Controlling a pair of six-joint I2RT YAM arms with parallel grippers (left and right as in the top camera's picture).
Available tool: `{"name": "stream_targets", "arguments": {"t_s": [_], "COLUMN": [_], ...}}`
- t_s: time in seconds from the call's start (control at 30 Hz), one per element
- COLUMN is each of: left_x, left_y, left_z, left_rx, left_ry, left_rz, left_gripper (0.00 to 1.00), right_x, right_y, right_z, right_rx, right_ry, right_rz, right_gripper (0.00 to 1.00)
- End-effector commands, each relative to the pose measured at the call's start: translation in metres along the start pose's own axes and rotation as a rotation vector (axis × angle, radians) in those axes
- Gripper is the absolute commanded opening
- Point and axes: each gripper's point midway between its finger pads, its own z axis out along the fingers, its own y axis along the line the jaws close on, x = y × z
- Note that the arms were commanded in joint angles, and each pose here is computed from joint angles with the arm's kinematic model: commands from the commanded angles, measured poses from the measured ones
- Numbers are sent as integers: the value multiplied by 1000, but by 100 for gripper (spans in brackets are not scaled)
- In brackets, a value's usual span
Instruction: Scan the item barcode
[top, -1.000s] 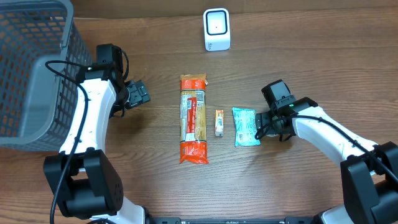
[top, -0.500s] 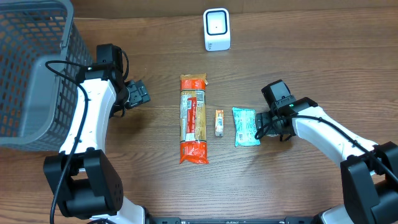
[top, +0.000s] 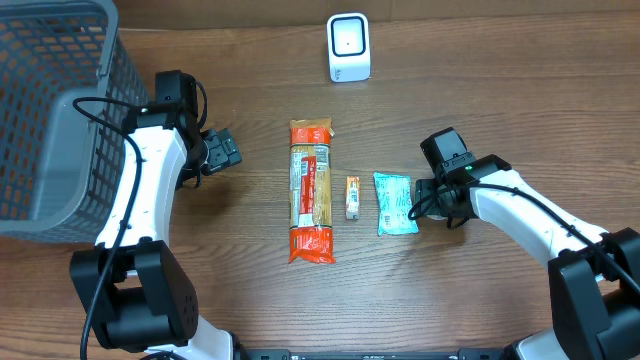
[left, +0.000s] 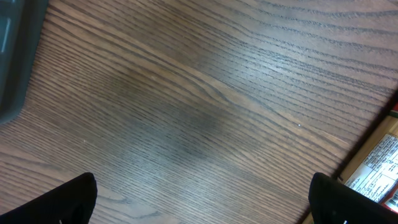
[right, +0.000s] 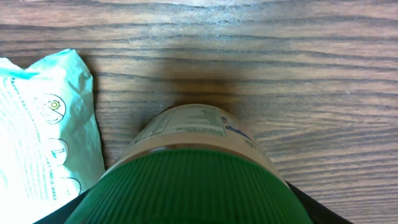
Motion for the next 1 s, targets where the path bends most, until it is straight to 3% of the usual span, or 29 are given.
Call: {"name": "stream_targets", "arguments": {"t_s": [0.0, 0.13, 0.27, 0.37, 0.43, 0.53, 0.8, 0.97], "left_x": [-4, -4, -4, -4, -4, -4, -4, -4], "left_y": [2, 2, 2, 2, 2, 2, 2, 2], "left_z": [-3, -3, -3, -3, -3, -3, -3, -3], "left_rx": [-5, -5, -5, -5, -5, -5, -5, -5], "left_ry": [-14, -14, -14, -14, -14, -14, -14, -14], "left_rz": [7, 7, 7, 7, 7, 7, 7, 7], "left_gripper": [100, 100, 100, 100, 100, 100, 100, 100], "right_x": [-13, -13, -13, -14, -14, -15, -22, -18], "right_y": [7, 6, 7, 7, 6, 7, 9, 7], "right_z": [-5, -5, -5, -5, -5, -5, -6, -6], "right_rx": [-16, -14, -14, -13, -11, -13, -18, -11], "right_ry": [-37, -36, -38, -42, -43, -44, -76, -58], "right_rz": [-63, -124, -163, -206, -205, -139, -115, -116], "right_gripper": [72, 64, 65, 74, 88, 100, 100, 73]}}
